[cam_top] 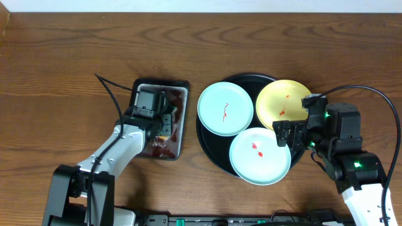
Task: Clean dirty plates on tray and stack at the side
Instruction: 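Reach the left gripper into the tray and grasp the green sponge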
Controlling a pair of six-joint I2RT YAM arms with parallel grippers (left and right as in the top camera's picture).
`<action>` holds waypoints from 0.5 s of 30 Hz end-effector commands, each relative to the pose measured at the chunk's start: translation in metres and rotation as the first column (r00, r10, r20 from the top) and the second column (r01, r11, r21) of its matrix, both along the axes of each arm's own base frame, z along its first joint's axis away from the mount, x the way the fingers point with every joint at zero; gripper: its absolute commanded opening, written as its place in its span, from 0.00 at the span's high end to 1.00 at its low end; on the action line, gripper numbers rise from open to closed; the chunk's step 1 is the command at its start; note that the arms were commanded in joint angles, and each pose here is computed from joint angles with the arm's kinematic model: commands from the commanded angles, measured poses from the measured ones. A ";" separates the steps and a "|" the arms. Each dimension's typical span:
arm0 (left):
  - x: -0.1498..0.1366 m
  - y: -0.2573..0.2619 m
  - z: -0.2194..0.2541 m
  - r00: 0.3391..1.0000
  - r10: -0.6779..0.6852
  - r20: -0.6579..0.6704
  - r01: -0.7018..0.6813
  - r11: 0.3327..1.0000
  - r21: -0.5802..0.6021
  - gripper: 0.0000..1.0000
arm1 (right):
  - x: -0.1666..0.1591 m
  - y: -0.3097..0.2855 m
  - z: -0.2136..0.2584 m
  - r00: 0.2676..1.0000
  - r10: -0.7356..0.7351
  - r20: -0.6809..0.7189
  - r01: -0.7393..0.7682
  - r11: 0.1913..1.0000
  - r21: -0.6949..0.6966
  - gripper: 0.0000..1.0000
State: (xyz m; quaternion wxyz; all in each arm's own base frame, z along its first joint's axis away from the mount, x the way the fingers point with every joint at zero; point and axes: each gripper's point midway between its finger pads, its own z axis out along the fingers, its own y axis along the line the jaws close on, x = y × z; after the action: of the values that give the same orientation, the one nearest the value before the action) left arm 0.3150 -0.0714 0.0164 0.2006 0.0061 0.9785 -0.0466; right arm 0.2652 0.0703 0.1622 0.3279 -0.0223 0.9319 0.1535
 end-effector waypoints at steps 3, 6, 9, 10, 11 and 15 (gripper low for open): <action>0.013 0.003 0.029 0.997 0.015 0.072 -0.015 1.000 0.012 0.93 | 0.003 0.002 0.008 1.000 0.006 0.017 -0.006 1.000 0.007 0.01; 0.014 0.002 0.043 0.994 0.015 0.106 -0.016 1.000 0.004 0.47 | 0.003 0.002 0.008 1.000 0.006 0.018 -0.006 1.000 0.007 0.01; 0.013 0.003 0.046 0.994 0.015 0.109 -0.016 1.000 0.002 0.32 | 0.003 0.002 0.008 1.000 0.005 0.019 -0.005 1.000 0.007 0.01; 0.012 0.003 0.044 0.995 0.015 0.103 -0.016 1.000 0.004 0.31 | 0.003 0.002 0.008 1.000 0.006 0.019 -0.006 1.000 0.007 0.01; 0.012 0.003 0.044 0.995 0.015 0.100 -0.016 1.000 0.005 0.31 | 0.003 0.002 0.008 1.000 0.006 0.019 -0.006 1.000 0.007 0.01; 0.011 0.002 0.036 0.997 0.013 0.079 -0.014 1.000 0.005 0.31 | 0.003 0.002 0.008 1.000 0.006 0.019 -0.006 1.000 0.007 0.01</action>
State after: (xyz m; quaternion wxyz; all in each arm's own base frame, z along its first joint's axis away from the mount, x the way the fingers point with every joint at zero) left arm 0.3208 -0.0700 0.0528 0.2408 0.0026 0.9694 -0.0480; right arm 0.2653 0.0703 0.1621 0.3277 -0.0221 0.9320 0.1536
